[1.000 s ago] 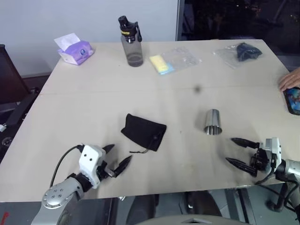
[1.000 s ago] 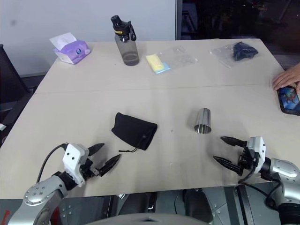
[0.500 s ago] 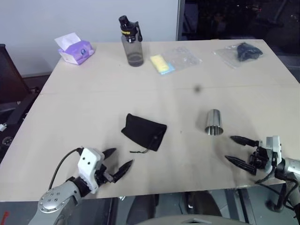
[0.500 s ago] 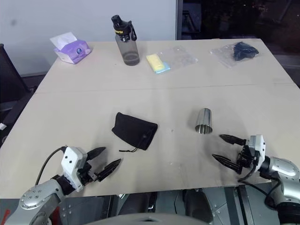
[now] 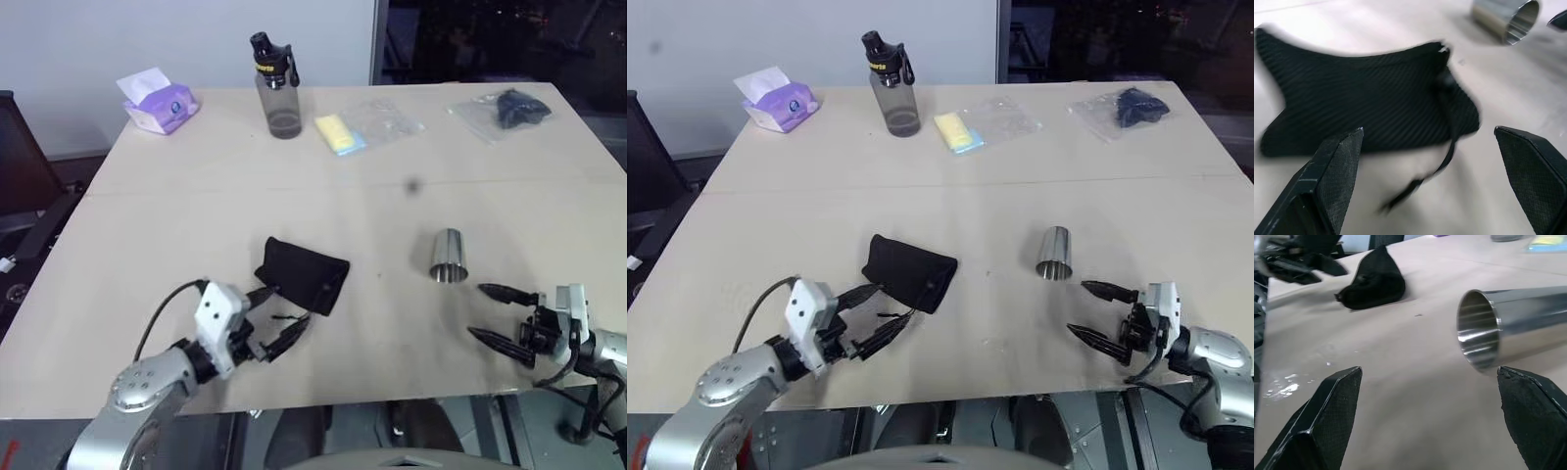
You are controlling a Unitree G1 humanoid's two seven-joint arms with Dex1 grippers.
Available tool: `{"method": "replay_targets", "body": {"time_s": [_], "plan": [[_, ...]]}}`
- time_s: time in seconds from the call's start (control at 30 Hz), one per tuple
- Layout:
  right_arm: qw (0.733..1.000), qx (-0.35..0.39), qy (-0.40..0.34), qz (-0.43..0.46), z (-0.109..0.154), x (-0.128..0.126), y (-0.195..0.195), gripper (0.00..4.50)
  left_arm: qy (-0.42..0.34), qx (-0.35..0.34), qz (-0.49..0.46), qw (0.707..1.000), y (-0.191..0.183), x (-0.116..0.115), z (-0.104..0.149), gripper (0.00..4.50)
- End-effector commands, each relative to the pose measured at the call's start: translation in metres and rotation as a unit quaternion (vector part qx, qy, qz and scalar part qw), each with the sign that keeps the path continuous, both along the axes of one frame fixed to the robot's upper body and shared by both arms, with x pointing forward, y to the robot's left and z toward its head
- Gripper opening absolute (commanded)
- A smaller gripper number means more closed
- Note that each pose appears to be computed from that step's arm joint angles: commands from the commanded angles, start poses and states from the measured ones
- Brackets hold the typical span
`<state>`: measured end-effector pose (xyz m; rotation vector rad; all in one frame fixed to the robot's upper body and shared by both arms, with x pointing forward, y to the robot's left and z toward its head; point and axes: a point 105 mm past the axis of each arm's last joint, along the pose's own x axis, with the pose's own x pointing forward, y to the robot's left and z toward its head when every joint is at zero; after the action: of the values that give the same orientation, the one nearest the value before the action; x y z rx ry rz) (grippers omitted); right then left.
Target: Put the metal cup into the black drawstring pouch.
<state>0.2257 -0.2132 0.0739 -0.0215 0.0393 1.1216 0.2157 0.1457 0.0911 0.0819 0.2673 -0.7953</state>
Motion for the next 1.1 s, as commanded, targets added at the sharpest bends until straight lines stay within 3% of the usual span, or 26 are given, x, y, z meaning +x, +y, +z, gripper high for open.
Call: {"method": "replay_targets", "body": {"time_s": [0.03, 0.27, 0.6, 0.7, 0.83, 0.9, 0.97, 1.1], "plan": [[1.000, -0.001, -0.015, 0.009, 0.011, -0.001, 0.000, 4.47, 0.010, 0.010, -0.024, 1.000, -0.026, 0.000, 0.000, 4.45], [1.000, -0.002, 0.000, 0.017, 0.016, -0.006, 0.000, 4.47, -0.027, 0.057, 0.039, 0.997, -0.051, 0.025, 0.000, 4.45], [0.999, 0.009, -0.001, 0.054, 0.022, -0.008, 0.004, 4.47, -0.056, 0.125, 0.130, 0.982, -0.034, 0.024, -0.004, 4.45], [0.998, 0.013, -0.003, 0.055, 0.022, -0.006, 0.006, 4.50, -0.071, 0.129, 0.144, 0.979, -0.032, 0.028, 0.000, 3.67], [0.998, 0.015, -0.004, 0.055, 0.021, -0.006, 0.006, 4.50, -0.079, 0.130, 0.152, 0.977, -0.031, 0.031, 0.002, 1.90], [0.998, 0.016, -0.005, 0.054, 0.020, -0.006, 0.006, 4.50, -0.084, 0.134, 0.153, 0.976, -0.031, 0.032, 0.003, 0.81], [0.999, 0.018, -0.006, 0.051, 0.020, -0.006, 0.006, 4.50, -0.090, 0.139, 0.149, 0.975, -0.031, 0.033, 0.004, 0.07], [0.999, 0.018, -0.025, 0.035, 0.020, -0.004, 0.005, 4.50, -0.109, 0.126, 0.156, 0.974, -0.029, 0.041, 0.012, 0.07]]}}
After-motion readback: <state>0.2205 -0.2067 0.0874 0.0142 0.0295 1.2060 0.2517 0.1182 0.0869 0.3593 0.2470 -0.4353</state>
